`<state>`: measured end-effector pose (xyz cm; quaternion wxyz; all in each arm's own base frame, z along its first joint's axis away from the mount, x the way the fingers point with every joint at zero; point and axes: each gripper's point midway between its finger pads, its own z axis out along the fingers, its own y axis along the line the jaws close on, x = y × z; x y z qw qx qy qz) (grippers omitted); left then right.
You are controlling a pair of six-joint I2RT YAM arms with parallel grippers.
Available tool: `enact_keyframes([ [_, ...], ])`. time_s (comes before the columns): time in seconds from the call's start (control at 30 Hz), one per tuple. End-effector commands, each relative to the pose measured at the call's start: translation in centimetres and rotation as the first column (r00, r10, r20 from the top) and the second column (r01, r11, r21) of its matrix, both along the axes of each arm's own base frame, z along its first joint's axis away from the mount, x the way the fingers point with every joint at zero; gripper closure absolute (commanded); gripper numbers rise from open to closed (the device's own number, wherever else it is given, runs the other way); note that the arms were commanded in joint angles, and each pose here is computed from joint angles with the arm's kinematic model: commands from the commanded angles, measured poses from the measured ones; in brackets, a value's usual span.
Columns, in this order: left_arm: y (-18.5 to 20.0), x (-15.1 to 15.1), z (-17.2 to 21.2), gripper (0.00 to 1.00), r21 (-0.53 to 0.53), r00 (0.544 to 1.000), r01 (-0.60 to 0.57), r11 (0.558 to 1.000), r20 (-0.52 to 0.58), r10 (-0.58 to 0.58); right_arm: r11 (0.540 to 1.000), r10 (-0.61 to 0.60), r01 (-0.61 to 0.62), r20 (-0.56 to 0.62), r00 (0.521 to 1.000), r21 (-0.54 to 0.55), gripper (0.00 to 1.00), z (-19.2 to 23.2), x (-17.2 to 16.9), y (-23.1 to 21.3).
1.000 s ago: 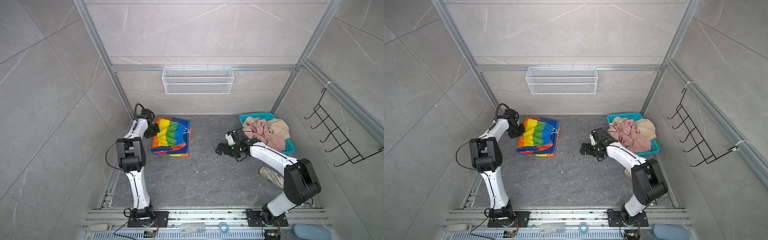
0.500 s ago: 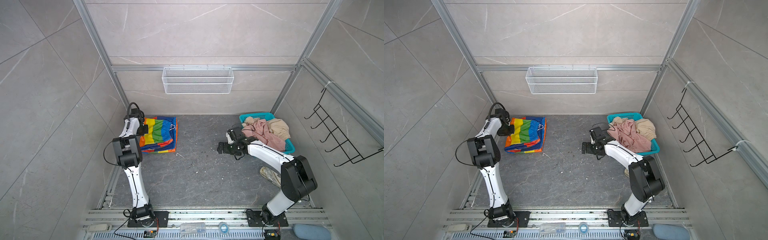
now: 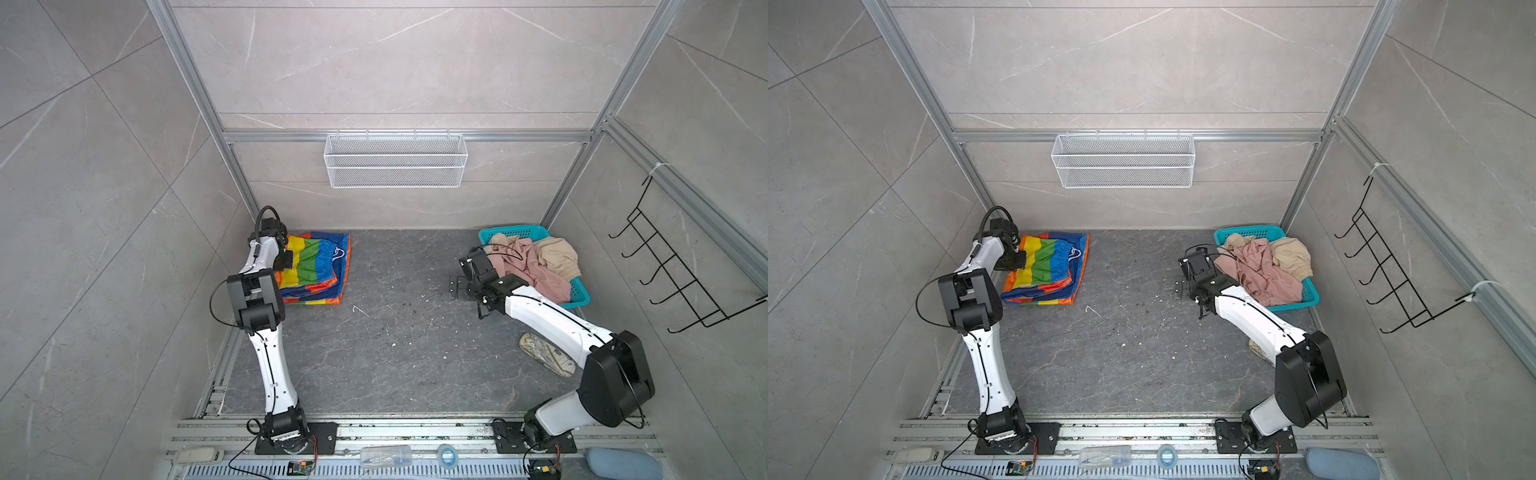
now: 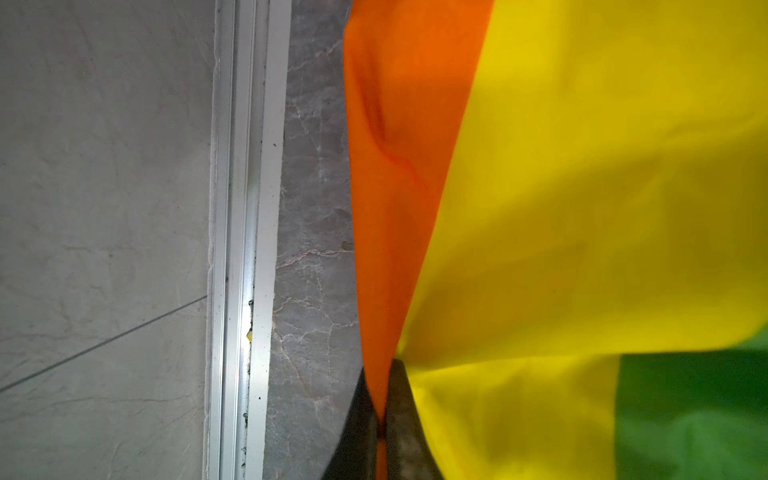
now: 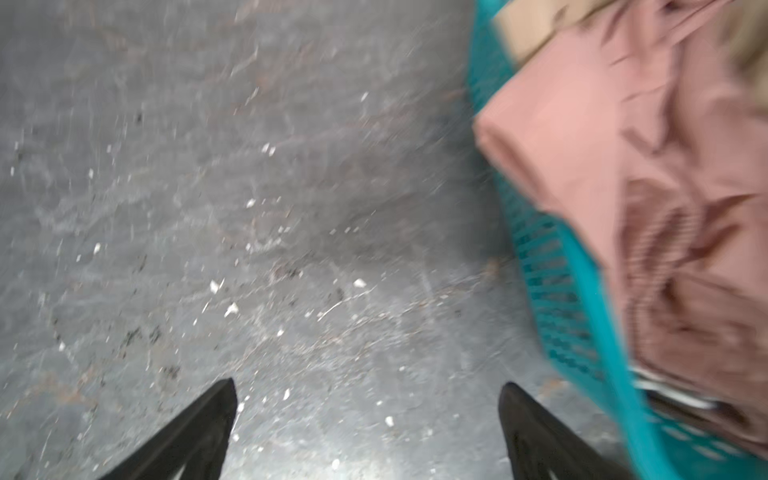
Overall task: Fold and stack the shorts
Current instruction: 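Release the rainbow shorts with the left gripper while the right reaches into the basket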
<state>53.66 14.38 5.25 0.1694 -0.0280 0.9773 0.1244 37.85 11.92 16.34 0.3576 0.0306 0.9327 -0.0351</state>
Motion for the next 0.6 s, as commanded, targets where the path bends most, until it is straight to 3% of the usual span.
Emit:
enact_keyframes([
  [0.0,1.5,0.4,1.7,0.97,0.056,0.999,-0.035,0.998,0.028,0.033,0.994,-0.060,0.064,0.040,0.997,-0.093,0.01,1.8,-0.5,-2.4],
  [0.17,1.1,0.7,4.5,0.57,0.015,0.993,-0.082,0.997,0.092,0.080,0.998,-0.061,0.062,0.035,0.998,-0.026,0.01,2.9,-1.1,-2.0],
  [0.23,0.4,0.9,7.7,0.01,-0.025,0.983,-0.087,0.996,0.161,0.090,0.997,-0.070,0.071,0.026,0.997,-0.005,0.01,3.2,-1.5,-2.0],
  [0.43,-3.8,0.2,13.6,0.00,-0.168,0.953,-0.044,0.985,0.290,0.092,0.985,-0.153,0.149,0.040,0.987,0.081,0.01,5.5,-2.7,-4.6],
  [0.57,-9.1,-0.7,16.9,0.00,-0.172,0.937,0.049,0.984,0.348,0.014,0.969,-0.232,0.224,0.074,0.970,0.106,0.01,7.5,-3.0,-7.6],
])
